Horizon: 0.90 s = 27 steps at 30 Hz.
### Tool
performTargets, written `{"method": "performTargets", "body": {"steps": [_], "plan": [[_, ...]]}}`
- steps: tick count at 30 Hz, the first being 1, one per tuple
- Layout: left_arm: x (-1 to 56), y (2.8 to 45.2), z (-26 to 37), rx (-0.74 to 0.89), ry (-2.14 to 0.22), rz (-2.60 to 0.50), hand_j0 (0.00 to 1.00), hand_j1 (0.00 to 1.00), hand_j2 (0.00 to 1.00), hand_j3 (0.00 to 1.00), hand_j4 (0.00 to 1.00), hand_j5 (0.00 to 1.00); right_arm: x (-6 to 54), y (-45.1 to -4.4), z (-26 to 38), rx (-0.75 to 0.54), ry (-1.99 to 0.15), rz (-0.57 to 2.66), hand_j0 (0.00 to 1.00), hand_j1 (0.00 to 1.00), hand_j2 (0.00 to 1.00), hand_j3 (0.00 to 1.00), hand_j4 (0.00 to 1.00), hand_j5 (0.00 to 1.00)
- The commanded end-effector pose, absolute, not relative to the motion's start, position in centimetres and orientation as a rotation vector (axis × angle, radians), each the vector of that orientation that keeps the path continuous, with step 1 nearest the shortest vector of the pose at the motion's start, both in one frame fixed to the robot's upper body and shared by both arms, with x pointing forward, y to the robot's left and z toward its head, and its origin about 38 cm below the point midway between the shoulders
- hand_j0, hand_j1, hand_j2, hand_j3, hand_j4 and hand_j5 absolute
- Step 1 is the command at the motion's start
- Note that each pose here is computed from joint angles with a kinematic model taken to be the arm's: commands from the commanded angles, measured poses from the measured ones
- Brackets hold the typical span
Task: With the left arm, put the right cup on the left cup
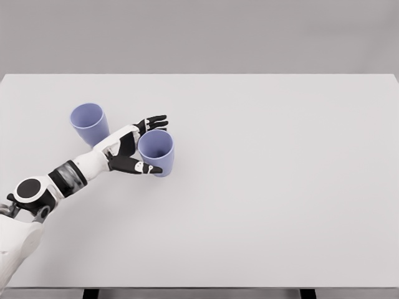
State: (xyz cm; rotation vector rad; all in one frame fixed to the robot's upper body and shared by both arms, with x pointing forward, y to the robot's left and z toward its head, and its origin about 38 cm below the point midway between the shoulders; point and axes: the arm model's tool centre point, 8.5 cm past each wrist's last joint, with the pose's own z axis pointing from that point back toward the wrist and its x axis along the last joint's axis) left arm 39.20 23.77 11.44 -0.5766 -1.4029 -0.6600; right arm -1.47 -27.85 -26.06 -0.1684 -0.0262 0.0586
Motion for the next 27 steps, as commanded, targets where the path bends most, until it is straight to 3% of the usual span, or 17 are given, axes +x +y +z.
{"method": "performTargets", "body": {"steps": [1, 8, 14, 27], "plan": [[39.17, 23.72, 11.21, -0.573, -1.396, -0.665, 1.00, 1.00, 1.00, 1.00, 1.00, 1.00, -1.47, -27.86, -26.06, -0.168, -0.026, 0.058, 1.00, 1.00, 1.00, 1.00, 1.00, 1.00], [39.28, 24.09, 10.66, -0.566, -1.382, -0.653, 1.00, 1.00, 1.00, 1.00, 1.00, 1.00, -1.47, -27.86, -26.06, -0.168, -0.026, 0.058, 1.00, 1.00, 1.00, 1.00, 1.00, 1.00], [39.28, 24.09, 10.66, -0.566, -1.382, -0.653, 0.78, 0.78, 0.78, 0.78, 0.78, 0.78, -1.47, -27.86, -26.06, -0.168, -0.026, 0.058, 1.00, 1.00, 1.00, 1.00, 1.00, 1.00], [39.20, 23.97, 11.07, -0.571, -1.393, -0.657, 0.73, 0.73, 0.73, 0.73, 0.73, 0.73, -1.47, -27.86, -26.06, -0.168, -0.026, 0.058, 1.00, 1.00, 1.00, 1.00, 1.00, 1.00]]}}
